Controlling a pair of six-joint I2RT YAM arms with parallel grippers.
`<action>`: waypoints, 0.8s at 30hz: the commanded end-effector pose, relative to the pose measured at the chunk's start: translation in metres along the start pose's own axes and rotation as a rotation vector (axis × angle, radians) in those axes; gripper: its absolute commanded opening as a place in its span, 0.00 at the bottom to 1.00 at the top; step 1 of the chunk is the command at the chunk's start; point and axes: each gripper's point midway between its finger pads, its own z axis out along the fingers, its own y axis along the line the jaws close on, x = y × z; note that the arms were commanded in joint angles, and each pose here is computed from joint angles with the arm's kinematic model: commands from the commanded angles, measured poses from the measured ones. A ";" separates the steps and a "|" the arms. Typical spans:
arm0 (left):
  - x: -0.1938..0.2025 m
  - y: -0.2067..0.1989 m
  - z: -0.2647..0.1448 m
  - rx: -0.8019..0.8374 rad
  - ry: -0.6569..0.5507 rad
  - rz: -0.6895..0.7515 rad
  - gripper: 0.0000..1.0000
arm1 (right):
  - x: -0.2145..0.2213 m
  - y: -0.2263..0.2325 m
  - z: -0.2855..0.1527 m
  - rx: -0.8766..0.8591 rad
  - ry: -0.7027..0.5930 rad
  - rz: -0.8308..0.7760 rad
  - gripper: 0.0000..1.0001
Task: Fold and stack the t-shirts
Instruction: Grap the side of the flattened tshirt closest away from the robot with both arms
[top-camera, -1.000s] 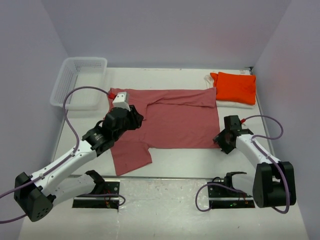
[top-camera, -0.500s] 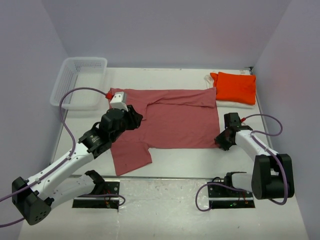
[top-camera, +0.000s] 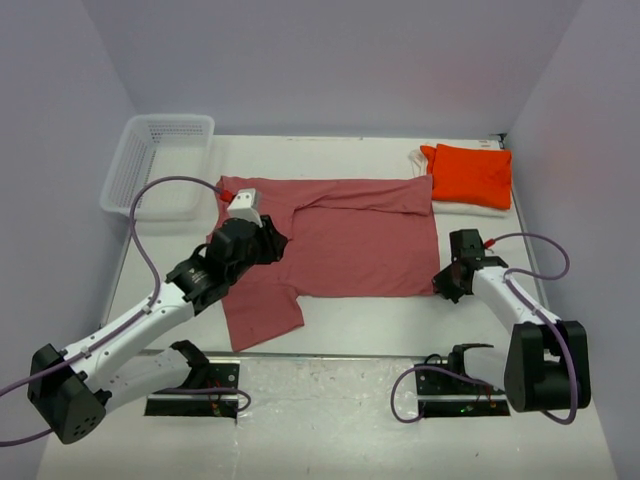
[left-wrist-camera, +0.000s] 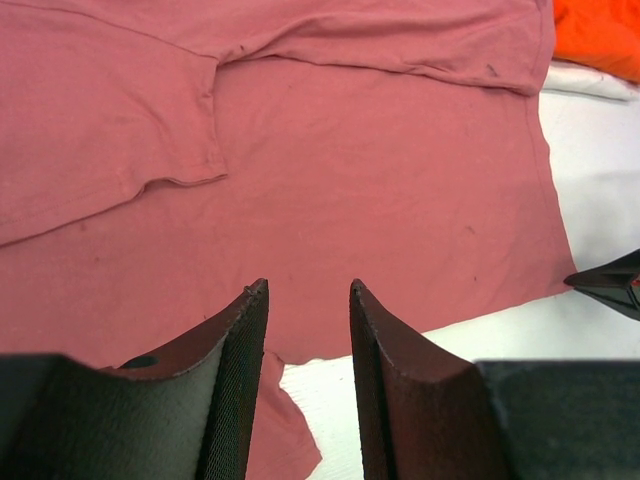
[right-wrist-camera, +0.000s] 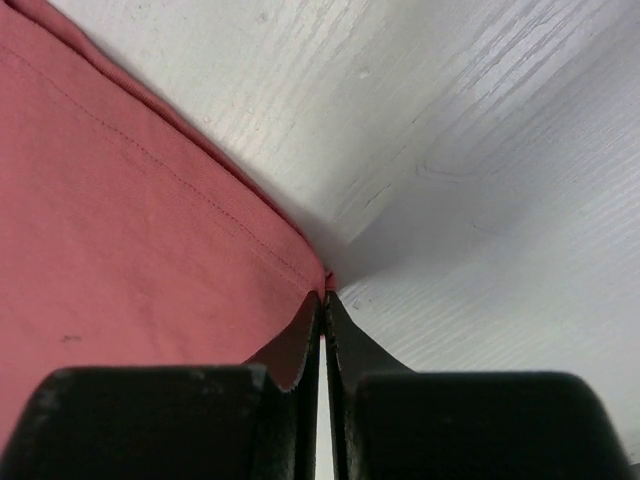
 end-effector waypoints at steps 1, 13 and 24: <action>0.000 0.004 0.004 -0.020 -0.016 0.016 0.40 | -0.006 0.000 -0.003 -0.009 -0.038 0.021 0.00; 0.088 0.057 0.012 -0.338 0.301 -0.116 0.32 | -0.030 0.022 -0.032 -0.172 -0.188 -0.130 0.00; 0.135 0.096 -0.045 -0.697 0.531 -0.156 0.40 | -0.020 0.037 -0.030 -0.251 -0.177 -0.229 0.00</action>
